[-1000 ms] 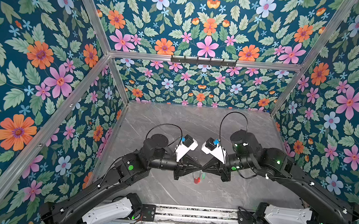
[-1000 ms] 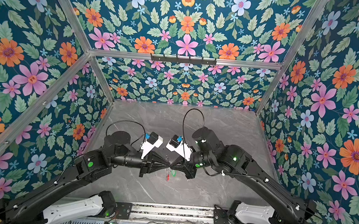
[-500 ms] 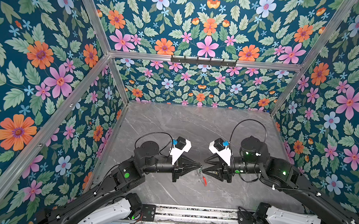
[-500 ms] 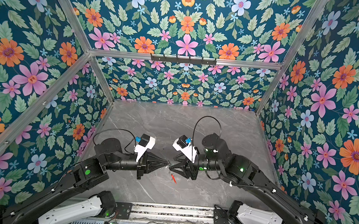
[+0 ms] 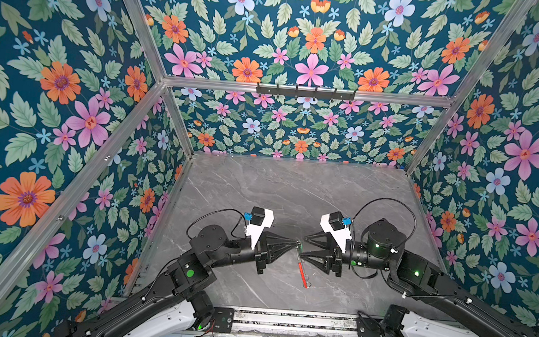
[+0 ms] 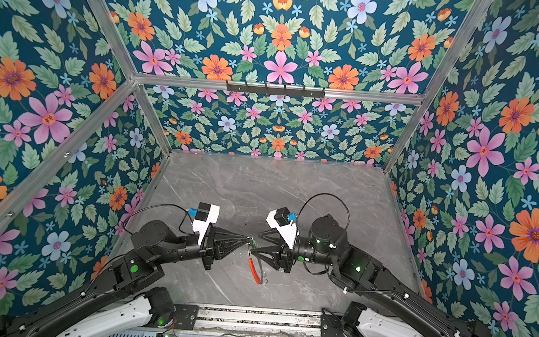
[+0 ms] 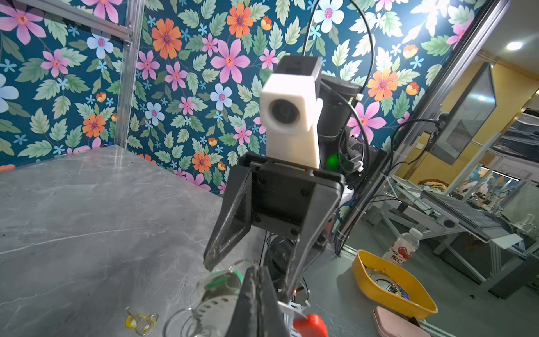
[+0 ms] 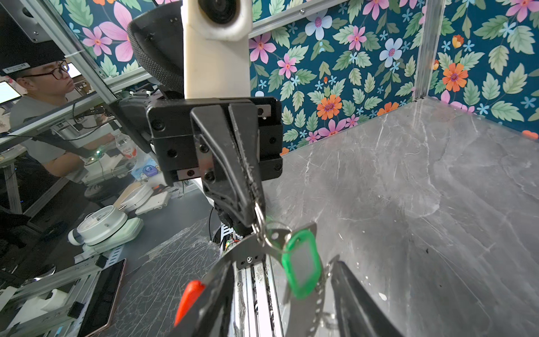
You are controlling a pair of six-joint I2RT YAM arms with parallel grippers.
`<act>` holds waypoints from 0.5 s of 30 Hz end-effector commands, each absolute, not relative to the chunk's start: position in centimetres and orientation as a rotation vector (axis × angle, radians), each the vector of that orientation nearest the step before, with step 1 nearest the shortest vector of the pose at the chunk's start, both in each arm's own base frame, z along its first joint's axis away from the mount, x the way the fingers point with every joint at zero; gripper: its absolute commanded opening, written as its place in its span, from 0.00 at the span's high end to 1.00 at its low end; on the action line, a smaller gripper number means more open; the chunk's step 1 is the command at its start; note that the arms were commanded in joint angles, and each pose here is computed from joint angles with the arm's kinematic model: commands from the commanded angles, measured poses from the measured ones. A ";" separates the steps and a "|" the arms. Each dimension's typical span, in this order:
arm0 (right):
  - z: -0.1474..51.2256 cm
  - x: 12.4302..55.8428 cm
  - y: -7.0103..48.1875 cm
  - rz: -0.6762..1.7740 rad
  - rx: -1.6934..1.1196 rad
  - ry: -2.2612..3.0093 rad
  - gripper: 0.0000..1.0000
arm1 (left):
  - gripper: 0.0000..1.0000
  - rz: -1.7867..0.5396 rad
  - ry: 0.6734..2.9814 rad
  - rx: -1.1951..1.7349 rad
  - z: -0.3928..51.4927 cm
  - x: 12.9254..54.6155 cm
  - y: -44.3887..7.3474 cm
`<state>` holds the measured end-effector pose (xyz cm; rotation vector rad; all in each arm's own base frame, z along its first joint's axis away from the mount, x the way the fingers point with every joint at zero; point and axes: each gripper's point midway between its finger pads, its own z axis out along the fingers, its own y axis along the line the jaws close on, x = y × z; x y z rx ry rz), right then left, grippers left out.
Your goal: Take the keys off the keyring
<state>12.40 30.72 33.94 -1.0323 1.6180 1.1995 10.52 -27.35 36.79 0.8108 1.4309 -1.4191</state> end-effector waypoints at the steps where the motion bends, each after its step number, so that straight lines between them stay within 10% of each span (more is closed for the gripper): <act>1: 35.2 12.4 31.1 1.232 -1.008 1.559 0.44 | 1.00 -1.443 1.345 0.766 38.8 10.6 -27.1; 11: 34.8 13.5 31.5 1.173 -0.994 1.581 0.43 | 1.00 -1.499 1.336 0.808 38.8 10.0 -27.8; 15: 34.9 13.5 31.6 1.170 -1.007 1.581 0.58 | 1.00 -1.513 1.328 0.811 39.0 9.8 -27.8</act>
